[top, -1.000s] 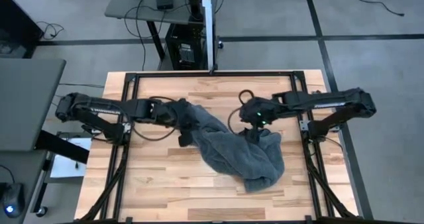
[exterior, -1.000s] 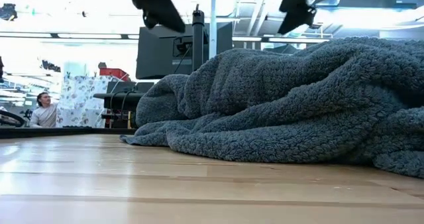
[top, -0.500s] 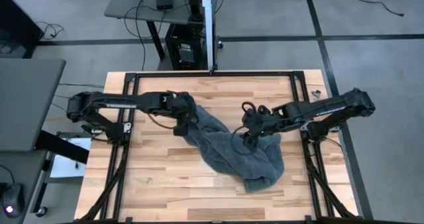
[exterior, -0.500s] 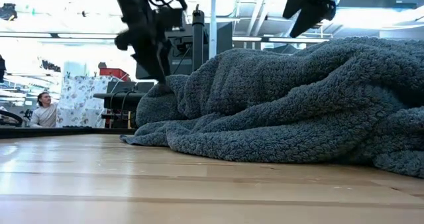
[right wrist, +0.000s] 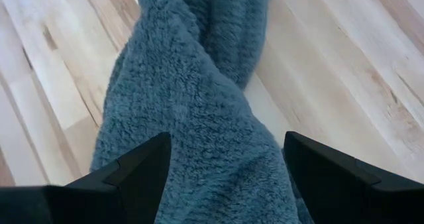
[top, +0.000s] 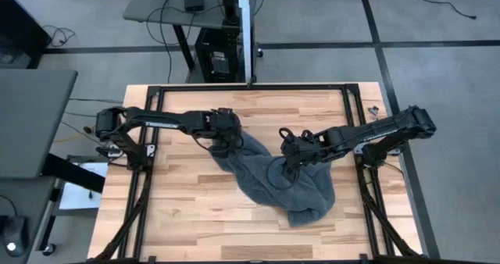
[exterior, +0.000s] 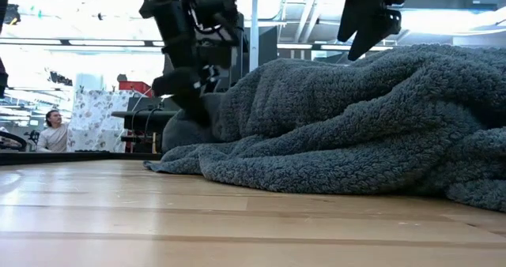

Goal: Roll towel
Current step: Fold the black towel

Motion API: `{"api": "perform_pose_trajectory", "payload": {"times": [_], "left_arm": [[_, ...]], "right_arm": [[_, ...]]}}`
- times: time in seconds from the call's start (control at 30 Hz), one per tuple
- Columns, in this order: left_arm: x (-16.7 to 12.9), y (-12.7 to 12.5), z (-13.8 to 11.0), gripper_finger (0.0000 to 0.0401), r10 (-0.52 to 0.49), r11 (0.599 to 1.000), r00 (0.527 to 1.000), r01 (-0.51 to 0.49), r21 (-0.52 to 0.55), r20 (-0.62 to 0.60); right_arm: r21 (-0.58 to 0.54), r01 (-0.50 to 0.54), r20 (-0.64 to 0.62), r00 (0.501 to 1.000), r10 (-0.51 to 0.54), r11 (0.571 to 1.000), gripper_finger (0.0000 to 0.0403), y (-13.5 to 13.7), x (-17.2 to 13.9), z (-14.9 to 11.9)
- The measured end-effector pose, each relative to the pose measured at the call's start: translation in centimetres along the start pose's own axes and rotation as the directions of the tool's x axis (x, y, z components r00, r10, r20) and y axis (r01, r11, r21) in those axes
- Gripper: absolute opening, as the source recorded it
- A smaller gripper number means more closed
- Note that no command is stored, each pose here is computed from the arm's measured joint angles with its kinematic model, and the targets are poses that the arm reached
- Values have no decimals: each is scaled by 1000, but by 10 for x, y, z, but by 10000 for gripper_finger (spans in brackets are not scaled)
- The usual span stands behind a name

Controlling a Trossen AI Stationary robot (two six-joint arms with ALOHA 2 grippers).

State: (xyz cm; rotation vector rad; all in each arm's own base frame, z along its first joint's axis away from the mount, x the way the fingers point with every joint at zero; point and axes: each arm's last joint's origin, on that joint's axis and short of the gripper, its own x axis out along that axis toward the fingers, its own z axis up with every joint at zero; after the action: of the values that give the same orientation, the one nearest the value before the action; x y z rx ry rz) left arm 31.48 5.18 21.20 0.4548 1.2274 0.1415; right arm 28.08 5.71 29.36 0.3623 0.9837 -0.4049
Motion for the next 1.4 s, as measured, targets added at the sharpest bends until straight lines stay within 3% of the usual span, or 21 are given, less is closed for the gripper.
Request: {"api": "perform_pose_trajectory", "payload": {"times": [0.1, 0.17, 0.4, 0.5, 0.67, 0.83, 0.93, 1.03, 1.13, 1.27, 1.4], "left_arm": [[-2, -7, -1, 68, -57, 998, 998, 57, 15, -9], [-5, -8, -2, 20, -86, 996, 996, 86, 7, -5], [-23, -4, -5, 4, -78, 994, 996, 80, -72, 32], [-31, -2, -7, 5, -73, 994, 996, 77, -83, 48], [-39, -1, -13, 4, -79, 991, 996, 82, -110, 36], [-40, -3, -17, 3, -94, 988, 996, 93, -119, -1], [-40, -3, -16, 3, -93, 989, 996, 92, -119, 1], [-40, -3, -16, 2, -93, 989, 996, 92, -116, 0], [-41, -3, -18, 2, -99, 989, 995, 97, -114, -15], [-49, -2, -22, 1, -118, 987, 991, 109, -121, -66], [-71, 9, -22, 0, -112, 988, 983, 94, -124, -142]], "right_arm": [[-92, -5, -16, 1000, 4, 996, 286, -1, 0, 0], [-161, -1, -24, 1000, -3, 987, 286, -4, 1, 1], [-292, -104, -87, 993, 82, 951, 286, -32, 28, 10], [-321, -193, -89, 981, 174, 927, 286, -45, 44, 14], [-325, -374, -155, 927, 341, 869, 286, -56, 61, 7], [-232, -502, -249, 859, 448, 833, 286, -56, 66, -4], [-255, -507, -262, 856, 446, 823, 286, -54, 67, -6], [-247, -475, -316, 864, 393, 845, 280, -53, 83, -13], [-194, -450, -410, 844, 345, 872, 221, -53, 93, -23], [-228, -460, -447, 833, 327, 858, 44, -51, 87, -28], [-258, -391, -400, 876, 271, 883, 11, -59, 51, -15]]}}
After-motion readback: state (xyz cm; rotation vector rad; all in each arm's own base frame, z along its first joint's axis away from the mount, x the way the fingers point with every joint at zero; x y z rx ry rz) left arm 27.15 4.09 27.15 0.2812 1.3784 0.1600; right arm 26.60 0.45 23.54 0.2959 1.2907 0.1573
